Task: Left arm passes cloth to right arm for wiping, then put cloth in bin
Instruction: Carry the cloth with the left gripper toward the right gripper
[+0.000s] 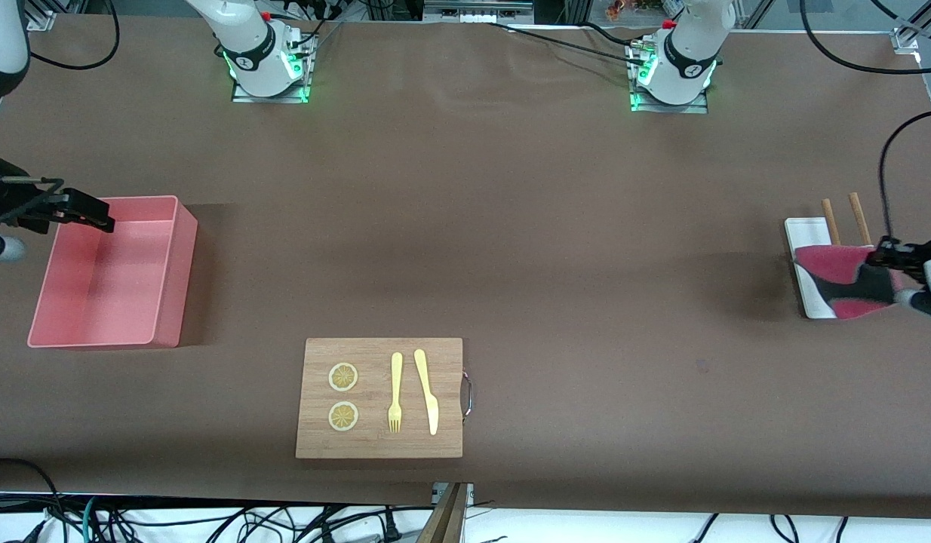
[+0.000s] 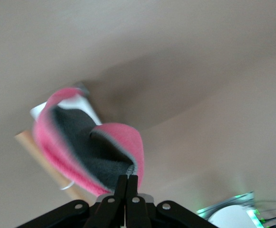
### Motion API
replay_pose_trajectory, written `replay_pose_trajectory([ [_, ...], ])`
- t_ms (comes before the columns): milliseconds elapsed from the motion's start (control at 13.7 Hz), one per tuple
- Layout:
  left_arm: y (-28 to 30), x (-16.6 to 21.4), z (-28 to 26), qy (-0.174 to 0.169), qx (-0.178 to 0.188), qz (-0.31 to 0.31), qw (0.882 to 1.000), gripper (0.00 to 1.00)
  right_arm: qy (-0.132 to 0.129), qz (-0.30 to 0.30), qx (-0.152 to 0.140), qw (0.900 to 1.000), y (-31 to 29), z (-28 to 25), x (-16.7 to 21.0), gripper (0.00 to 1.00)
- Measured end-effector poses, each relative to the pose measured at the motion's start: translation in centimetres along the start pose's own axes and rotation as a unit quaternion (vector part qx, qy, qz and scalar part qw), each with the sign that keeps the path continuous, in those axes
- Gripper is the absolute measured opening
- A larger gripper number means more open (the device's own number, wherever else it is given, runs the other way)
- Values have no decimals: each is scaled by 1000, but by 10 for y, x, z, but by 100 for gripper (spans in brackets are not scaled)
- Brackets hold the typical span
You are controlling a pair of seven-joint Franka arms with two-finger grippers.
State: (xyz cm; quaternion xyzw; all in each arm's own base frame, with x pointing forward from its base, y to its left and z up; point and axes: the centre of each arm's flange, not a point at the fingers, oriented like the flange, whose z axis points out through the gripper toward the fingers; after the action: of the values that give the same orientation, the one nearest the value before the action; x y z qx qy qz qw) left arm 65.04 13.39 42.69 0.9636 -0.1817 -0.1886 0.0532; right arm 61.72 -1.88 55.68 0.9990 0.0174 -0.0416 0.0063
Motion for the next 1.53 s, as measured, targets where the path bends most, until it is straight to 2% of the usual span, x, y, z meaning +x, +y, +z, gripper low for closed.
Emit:
replay_pose_trajectory([
  [219,81,31,-9,-25,-22,-40,999,2,-11,5,11,1000,-6,15,8,100],
  [438,177,54,-32,-38,-10,-92,995,2,-4,56,37,998,-48,15,12,100],
  [510,211,61,-35,-37,-20,-114,993,2,0,72,43,996,-66,16,14,100],
  [656,261,71,-35,-42,-68,-161,984,2,-1,118,49,992,-103,27,21,100],
  [802,296,77,-33,-56,-105,-207,971,2,-7,187,56,981,-148,49,30,100],
  [948,342,85,-31,-63,-126,-239,961,2,-20,254,70,965,-189,71,35,100],
  [1021,370,88,-34,-65,-147,-255,953,2,-35,286,91,953,-203,80,37,100],
  [1167,408,91,-42,-69,-185,-289,937,2,-59,347,129,927,-220,95,44,100],
  [1385,428,95,-51,-66,-223,-316,920,2,-69,428,148,889,-263,117,49,100],
  [1531,444,101,-56,-56,-252,-333,907,2,-84,472,162,862,-305,133,45,100],
])
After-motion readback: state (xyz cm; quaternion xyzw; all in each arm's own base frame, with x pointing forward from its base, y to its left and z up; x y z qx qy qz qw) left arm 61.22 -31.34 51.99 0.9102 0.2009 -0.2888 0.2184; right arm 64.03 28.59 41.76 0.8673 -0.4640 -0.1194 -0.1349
